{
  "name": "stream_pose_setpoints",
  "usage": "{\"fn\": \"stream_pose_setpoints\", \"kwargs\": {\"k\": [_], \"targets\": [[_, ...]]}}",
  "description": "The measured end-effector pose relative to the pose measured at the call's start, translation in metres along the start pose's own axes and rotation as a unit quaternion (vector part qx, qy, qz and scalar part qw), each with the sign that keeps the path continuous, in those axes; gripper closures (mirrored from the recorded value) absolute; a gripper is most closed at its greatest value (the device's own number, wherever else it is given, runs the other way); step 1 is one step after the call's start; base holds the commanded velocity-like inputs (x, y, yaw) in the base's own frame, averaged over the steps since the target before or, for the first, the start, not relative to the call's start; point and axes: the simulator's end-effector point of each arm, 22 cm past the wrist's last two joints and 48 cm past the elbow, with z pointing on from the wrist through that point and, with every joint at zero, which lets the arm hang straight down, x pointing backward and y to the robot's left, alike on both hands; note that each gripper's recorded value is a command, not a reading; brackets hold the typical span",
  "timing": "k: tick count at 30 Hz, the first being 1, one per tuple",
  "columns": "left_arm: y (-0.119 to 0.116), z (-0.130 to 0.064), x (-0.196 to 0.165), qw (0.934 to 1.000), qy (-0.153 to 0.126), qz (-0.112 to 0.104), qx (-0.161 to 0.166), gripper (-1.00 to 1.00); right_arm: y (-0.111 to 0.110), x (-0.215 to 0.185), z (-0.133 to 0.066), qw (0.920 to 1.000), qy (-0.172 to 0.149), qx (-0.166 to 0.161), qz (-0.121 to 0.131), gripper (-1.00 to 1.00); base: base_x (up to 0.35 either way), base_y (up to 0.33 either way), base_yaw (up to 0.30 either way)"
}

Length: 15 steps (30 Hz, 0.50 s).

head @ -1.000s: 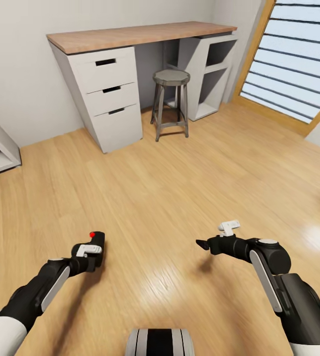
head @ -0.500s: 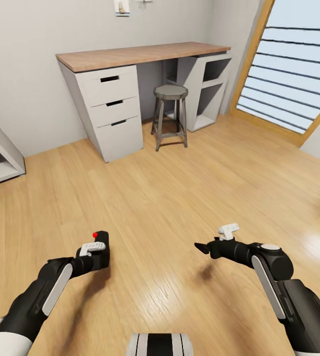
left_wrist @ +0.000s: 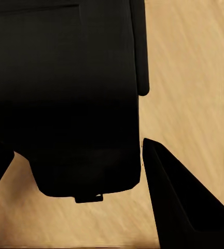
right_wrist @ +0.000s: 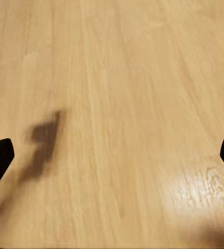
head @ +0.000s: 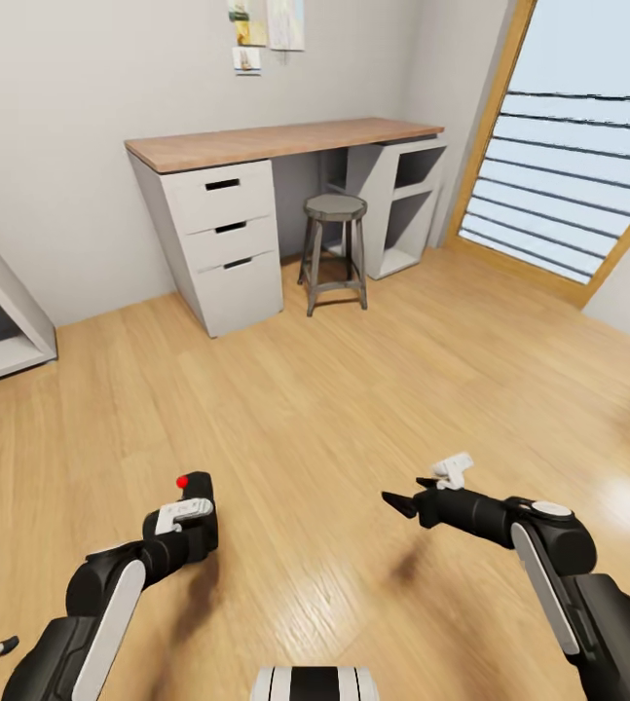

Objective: Attach the digital camera to the camera tripod in the bedroom.

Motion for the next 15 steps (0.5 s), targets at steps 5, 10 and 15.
{"fn": "stream_pose_setpoints", "kwargs": {"k": [5,10,15], "targets": [[-0.012,-0.01,0.017,0.9998,-0.006,-0.017,-0.012,1.0,-0.004,-0.022,-0.016,0.9989,-0.044,-0.002,-0.017,-1.0,0.0,0.0,0.0],[-0.023,-0.017,0.022,0.9998,-0.011,-0.011,-0.014,1.0,-0.002,-0.034,-0.026,0.9977,-0.062,-0.001,-0.028,-1.0,0.0,0.0,0.0],[-0.035,-0.024,0.022,0.9998,-0.018,-0.002,-0.013,1.0,0.002,-0.043,-0.034,0.9966,-0.073,-0.001,-0.036,-1.0,0.0,0.0,0.0]]}}
